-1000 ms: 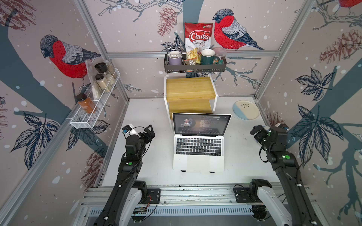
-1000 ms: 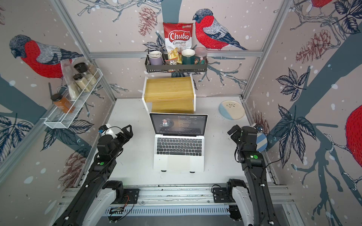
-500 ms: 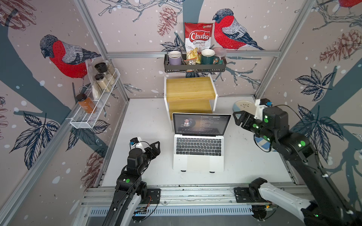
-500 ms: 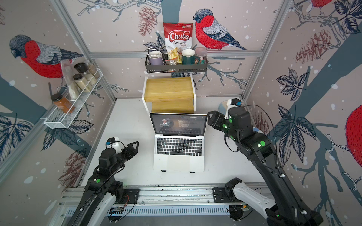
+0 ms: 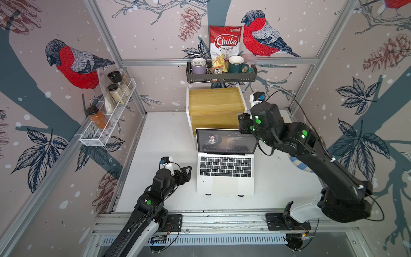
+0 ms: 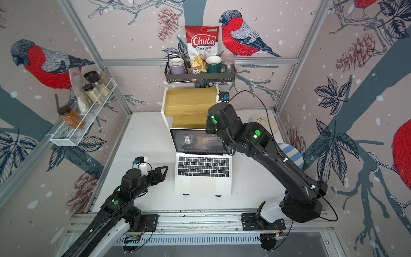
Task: Close the laptop lid and set it aside
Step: Close the lid of the laptop, then pick up the laptop from the computer stand.
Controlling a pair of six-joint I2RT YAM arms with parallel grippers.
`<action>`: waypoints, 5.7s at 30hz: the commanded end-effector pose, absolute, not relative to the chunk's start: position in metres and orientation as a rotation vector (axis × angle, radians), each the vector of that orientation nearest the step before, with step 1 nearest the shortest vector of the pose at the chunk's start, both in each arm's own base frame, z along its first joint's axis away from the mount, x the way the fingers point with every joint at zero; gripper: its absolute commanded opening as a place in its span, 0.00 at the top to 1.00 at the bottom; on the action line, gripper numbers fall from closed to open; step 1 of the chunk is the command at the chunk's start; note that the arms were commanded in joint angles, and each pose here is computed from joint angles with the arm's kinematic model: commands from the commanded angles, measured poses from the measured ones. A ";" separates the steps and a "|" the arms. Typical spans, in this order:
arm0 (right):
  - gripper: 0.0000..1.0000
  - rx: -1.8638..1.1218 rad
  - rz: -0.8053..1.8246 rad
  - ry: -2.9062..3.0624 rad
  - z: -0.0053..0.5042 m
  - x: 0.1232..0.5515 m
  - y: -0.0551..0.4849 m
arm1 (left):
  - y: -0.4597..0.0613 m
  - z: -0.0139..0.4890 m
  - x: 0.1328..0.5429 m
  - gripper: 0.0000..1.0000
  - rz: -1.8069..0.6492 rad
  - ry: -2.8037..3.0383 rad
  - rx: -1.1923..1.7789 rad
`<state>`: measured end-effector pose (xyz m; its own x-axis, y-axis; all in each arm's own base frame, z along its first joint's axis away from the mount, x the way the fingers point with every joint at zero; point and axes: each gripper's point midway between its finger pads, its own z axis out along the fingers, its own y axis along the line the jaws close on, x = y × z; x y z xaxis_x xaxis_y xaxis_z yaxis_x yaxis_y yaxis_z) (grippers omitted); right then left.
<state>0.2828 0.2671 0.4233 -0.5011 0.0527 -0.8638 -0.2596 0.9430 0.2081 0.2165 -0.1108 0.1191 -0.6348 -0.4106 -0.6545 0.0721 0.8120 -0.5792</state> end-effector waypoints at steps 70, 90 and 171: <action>0.61 -0.258 0.200 2.570 0.109 0.193 0.314 | -0.029 0.115 0.180 0.11 -0.271 2.121 -0.587; 0.00 0.022 0.876 2.284 0.171 0.219 0.188 | -0.153 0.140 0.215 0.04 -0.778 2.127 -0.170; 0.73 -0.123 1.462 2.127 0.168 0.188 0.242 | -0.177 0.068 0.232 0.04 -0.900 2.193 -0.355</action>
